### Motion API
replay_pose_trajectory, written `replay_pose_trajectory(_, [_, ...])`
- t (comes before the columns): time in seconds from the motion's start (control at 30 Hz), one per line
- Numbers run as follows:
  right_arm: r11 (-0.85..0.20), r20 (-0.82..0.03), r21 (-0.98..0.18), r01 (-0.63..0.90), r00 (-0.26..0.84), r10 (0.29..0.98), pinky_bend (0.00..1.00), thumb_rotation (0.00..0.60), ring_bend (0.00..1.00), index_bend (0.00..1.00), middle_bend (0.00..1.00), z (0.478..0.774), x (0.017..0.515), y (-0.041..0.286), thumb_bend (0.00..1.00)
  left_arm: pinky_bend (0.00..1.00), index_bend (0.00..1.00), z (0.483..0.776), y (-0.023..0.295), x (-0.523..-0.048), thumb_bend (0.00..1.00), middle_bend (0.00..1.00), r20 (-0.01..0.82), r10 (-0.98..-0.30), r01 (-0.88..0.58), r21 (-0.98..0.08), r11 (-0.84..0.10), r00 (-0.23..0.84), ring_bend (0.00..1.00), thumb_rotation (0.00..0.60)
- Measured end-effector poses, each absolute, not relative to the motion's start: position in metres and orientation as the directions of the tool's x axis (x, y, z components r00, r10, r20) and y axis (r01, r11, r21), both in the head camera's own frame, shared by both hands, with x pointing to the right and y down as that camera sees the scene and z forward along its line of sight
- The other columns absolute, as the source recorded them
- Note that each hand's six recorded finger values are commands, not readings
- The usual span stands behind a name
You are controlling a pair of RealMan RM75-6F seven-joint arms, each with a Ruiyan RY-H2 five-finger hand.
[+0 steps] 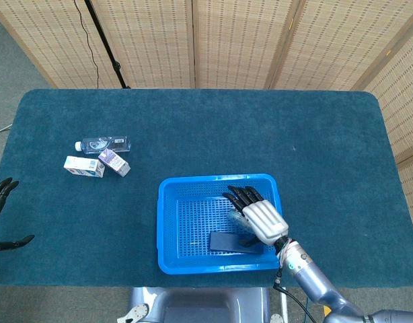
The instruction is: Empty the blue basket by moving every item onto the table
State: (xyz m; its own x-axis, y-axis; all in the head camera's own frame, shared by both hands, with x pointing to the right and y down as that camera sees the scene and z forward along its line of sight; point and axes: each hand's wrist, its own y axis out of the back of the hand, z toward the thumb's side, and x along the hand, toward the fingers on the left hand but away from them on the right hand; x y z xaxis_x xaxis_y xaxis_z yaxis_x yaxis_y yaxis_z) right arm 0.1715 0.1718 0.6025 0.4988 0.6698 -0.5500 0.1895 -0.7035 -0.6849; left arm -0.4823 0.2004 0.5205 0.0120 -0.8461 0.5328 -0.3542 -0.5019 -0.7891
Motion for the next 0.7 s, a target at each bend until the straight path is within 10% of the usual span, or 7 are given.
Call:
replay_pose_trajectory(0.4, [-0.671, -0.566, -0.732, 0.116, 0.446, 0.694, 0.13, 0.6, 0.01, 0.0, 0.0, 0.631, 0.174, 0.167, 0.0, 0.0, 0.0, 0.522, 0.197, -0.481, 0.0, 0.0, 0.542, -0.84, -0.362, -0.78, -0.51, 0.017, 0.0, 0.6])
replay_pose_trajectory(0.7, [-0.644, -0.561, -0.759, 0.096, 0.405, 0.722, 0.4, 0.6, 0.26, 0.11, 0.21, 0.649, 0.178, 0.164, 0.0, 0.0, 0.0, 0.523, 0.195, -0.482, 0.0, 0.0, 0.54, -0.841, -0.364, -0.78, -0.509, 0.019, 0.0, 0.6])
